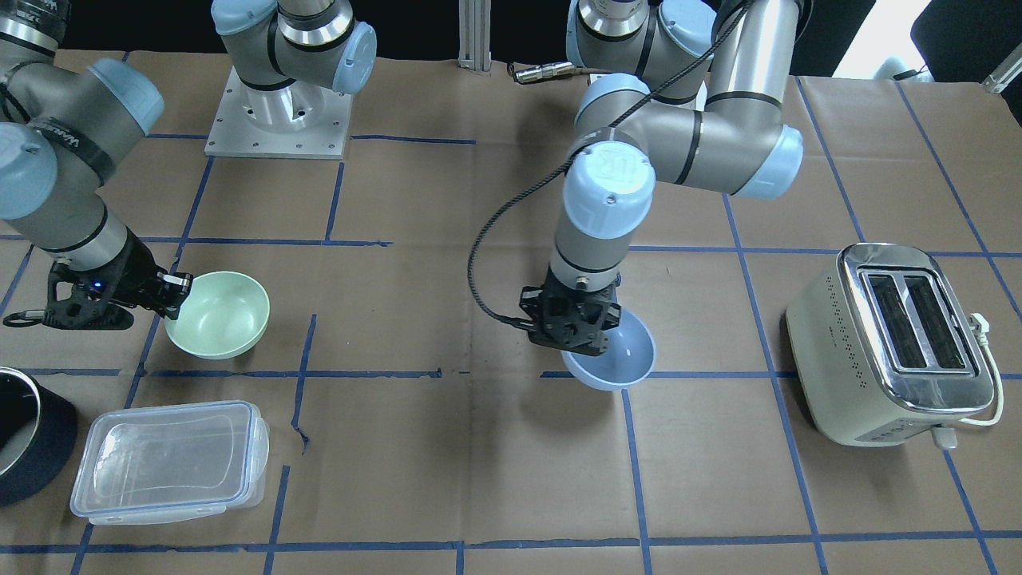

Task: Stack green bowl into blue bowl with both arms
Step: 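Lift the blue bowl with the left gripper while the right gripper lifts the green bowl, then carry the blue bowl to the table center and set it down with the left gripper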

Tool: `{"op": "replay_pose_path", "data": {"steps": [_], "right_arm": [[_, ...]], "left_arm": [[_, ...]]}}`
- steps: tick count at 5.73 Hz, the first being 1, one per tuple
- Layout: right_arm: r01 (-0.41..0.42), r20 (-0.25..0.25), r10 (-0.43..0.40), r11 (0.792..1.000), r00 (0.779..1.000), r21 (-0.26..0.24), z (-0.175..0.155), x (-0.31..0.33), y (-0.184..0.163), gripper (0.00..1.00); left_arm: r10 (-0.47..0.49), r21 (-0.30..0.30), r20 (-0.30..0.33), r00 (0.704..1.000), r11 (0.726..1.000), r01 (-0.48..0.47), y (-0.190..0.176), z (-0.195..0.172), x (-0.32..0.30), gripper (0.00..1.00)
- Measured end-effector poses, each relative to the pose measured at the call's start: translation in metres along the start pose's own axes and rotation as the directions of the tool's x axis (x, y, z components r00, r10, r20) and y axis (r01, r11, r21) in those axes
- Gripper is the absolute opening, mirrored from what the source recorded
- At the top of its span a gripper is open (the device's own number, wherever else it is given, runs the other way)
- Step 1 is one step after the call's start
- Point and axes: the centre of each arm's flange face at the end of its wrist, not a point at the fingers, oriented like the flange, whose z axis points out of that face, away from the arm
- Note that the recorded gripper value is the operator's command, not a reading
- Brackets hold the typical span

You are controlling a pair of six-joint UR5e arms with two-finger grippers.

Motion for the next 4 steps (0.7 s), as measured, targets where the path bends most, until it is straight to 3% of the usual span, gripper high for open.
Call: {"op": "replay_pose_path", "data": {"steps": [1,3,4], "right_arm": [[-0.028,0.022,0.029,0.999,0.999,-0.045,-0.038,0.003,-0.012,0.07],[-0.033,0.105,0.046,0.992,0.993,-0.119,-0.120,-0.001,-0.024,0.07],[-0.019,0.133,0.036,0.992,0.990,-0.128,-0.146,-0.012,-0.025,0.07]], "left_arm": [[0.021,0.033,-0.007,1.000,0.999,-0.020,-0.014,0.006,0.062,0.01],[0.079,0.010,0.005,0.997,0.997,-0.079,-0.011,0.026,0.131,0.03],[0.092,-0.012,0.007,0.996,0.996,-0.092,-0.005,0.038,0.137,0.48]]}}
